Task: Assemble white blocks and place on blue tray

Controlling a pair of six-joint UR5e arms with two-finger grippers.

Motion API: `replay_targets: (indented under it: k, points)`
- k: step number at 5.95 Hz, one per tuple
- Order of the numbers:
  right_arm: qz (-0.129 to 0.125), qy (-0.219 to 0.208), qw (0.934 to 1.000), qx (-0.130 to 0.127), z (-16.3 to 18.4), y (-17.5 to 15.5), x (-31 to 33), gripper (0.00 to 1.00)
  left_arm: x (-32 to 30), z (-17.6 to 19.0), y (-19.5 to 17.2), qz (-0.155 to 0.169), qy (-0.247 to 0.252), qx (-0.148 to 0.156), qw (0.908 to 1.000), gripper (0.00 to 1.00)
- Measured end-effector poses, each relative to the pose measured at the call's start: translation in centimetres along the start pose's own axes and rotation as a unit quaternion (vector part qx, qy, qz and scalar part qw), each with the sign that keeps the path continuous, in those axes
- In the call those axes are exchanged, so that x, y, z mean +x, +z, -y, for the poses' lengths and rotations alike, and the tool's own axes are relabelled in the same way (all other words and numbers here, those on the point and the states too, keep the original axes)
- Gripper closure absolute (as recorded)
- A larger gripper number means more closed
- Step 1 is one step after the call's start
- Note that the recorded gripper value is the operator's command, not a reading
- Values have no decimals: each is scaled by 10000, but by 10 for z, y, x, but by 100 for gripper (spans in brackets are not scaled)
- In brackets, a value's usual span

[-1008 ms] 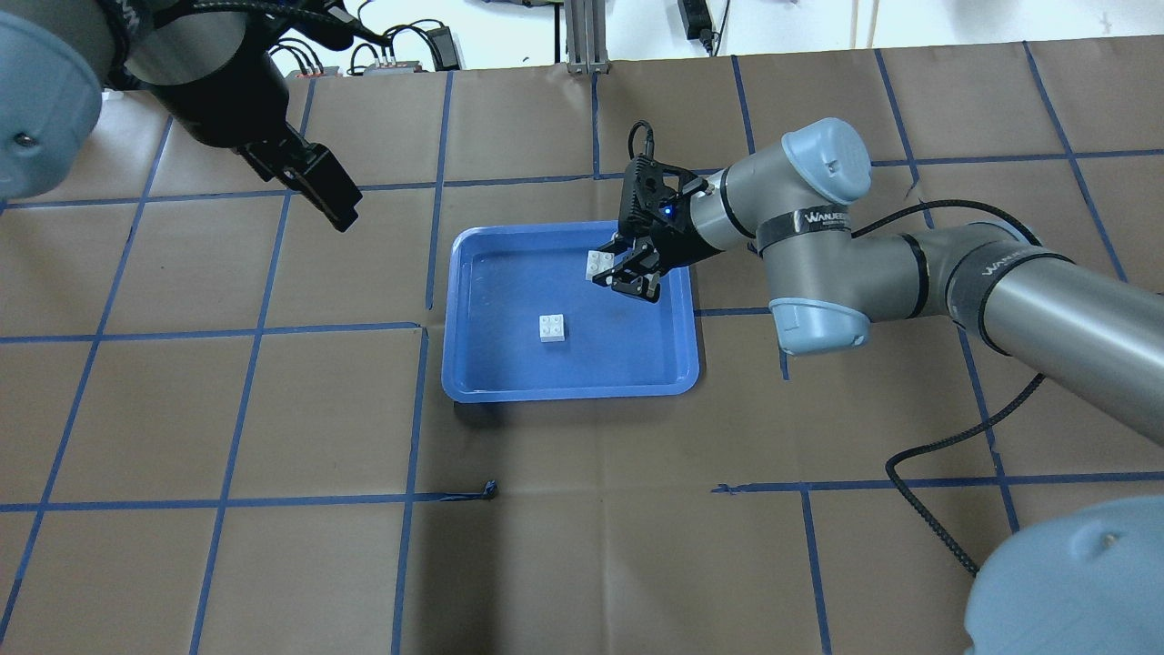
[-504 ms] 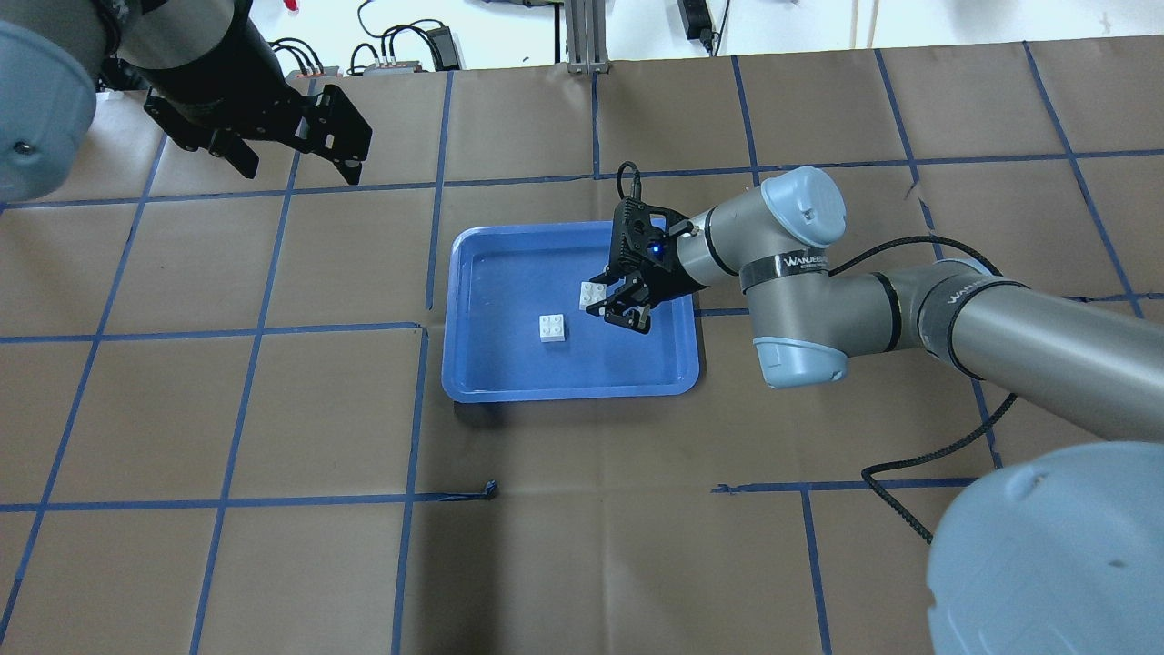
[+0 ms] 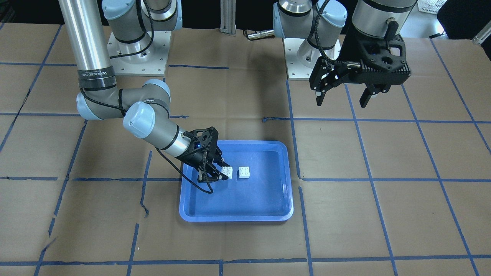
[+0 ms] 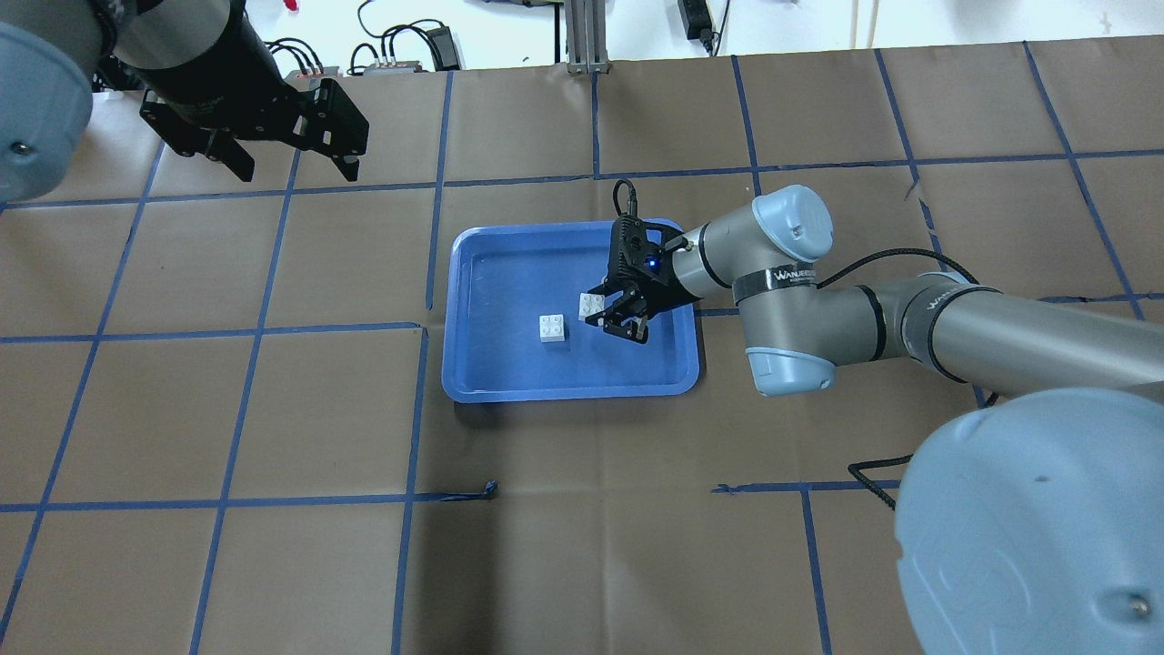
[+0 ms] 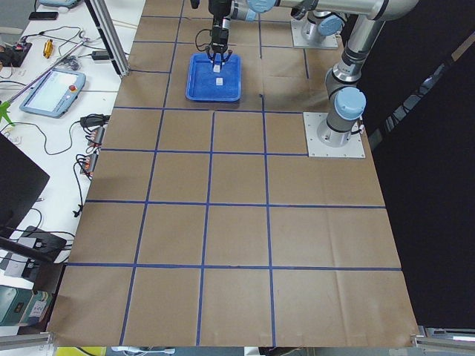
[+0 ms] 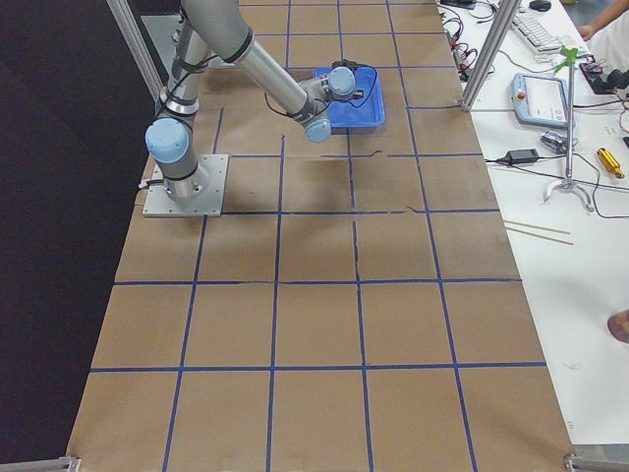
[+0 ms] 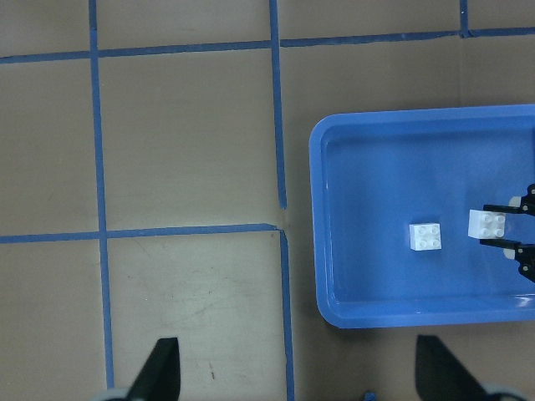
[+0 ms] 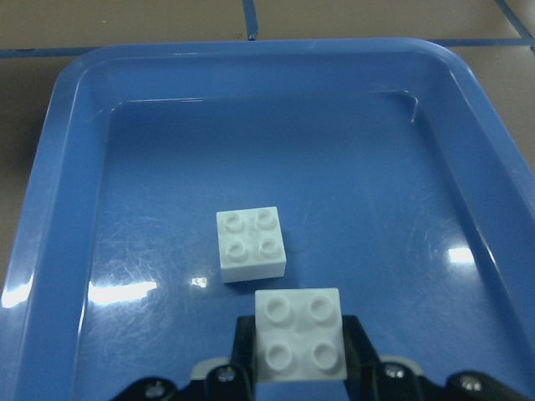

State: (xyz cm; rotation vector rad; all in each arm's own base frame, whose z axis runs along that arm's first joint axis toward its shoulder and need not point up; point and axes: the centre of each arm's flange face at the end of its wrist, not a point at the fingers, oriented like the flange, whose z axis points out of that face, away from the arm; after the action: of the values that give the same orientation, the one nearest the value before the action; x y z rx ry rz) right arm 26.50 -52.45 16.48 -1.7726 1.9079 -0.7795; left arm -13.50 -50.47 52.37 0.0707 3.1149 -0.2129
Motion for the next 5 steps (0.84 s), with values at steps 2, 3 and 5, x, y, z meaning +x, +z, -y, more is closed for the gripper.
replay_targets:
  k: [2,3,5]
  points:
    - [26,-19,9999,-142,2,8,-5,83,0,0,0,-6,4,-2,10000,1]
    - [25,-17,9998,-200,2,10,-6,83,-1,0,0,-8,2,0,10000,1]
    - [12,46,9996,-279,3,11,-6,84,-1,0,0,-9,1,2,10000,1]
